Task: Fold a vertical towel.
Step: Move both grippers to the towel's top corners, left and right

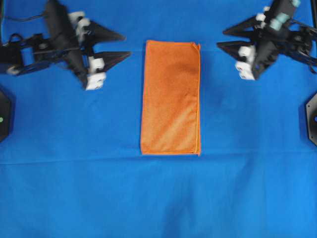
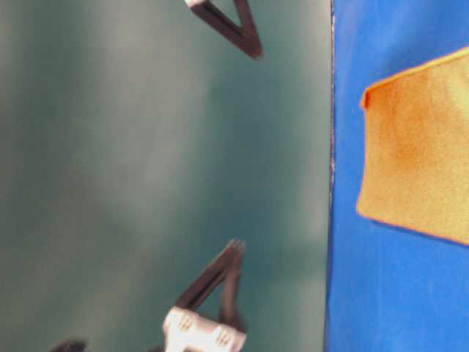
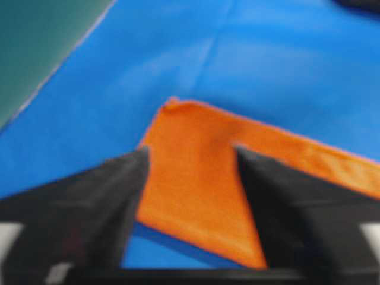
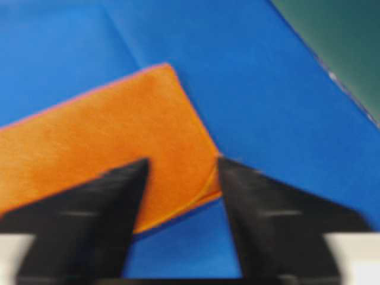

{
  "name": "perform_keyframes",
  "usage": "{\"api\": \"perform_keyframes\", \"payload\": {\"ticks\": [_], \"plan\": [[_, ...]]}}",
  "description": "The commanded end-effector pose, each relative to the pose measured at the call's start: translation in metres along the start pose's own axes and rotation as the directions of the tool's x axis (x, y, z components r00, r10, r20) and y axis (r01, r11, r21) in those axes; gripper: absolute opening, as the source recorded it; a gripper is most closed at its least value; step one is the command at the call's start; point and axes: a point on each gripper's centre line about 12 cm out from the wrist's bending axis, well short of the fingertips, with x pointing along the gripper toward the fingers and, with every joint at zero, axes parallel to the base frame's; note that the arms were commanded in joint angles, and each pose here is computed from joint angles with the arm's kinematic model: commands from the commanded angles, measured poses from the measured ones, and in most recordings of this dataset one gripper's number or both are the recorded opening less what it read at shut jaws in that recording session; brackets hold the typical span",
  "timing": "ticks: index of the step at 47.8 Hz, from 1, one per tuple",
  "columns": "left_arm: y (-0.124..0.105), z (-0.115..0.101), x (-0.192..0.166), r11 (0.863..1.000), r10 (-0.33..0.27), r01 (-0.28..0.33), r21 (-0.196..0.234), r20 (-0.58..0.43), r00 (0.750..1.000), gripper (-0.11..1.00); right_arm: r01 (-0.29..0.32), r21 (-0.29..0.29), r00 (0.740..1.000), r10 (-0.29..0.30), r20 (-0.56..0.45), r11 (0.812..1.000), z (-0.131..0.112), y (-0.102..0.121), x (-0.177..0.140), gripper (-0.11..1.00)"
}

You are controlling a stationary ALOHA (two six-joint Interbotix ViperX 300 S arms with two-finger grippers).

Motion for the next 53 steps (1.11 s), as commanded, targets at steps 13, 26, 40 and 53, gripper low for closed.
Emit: {"api": "perform_keyframes", "payload": {"ticks": [13,26,40,53], "plan": [[0.035,-0.029,0.069,0.996,0.084,-0.087,-0.029,-0.103,0.991,0.74,0.064,0.007,0.986,-0.062,-0.156,0.998,-0.013,-0.025,0.074,0.59],[0.050,-0.062,0.094,0.992,0.111,-0.119,-0.037,-0.182,0.977,0.74,0.066,0.005,0.970,-0.063,-0.236,0.998,-0.035,-0.028,0.104,0.59],[0.055,-0.088,0.101,0.991,0.119,-0.131,-0.037,-0.236,0.965,0.69,0.069,0.007,0.961,-0.065,-0.268,0.998,-0.044,-0.029,0.113,0.57],[0.048,-0.096,0.103,0.995,0.101,-0.100,0.019,-0.285,0.953,0.14,0.061,-0.021,0.954,-0.065,-0.293,0.998,-0.047,-0.029,0.112,0.06]]}}
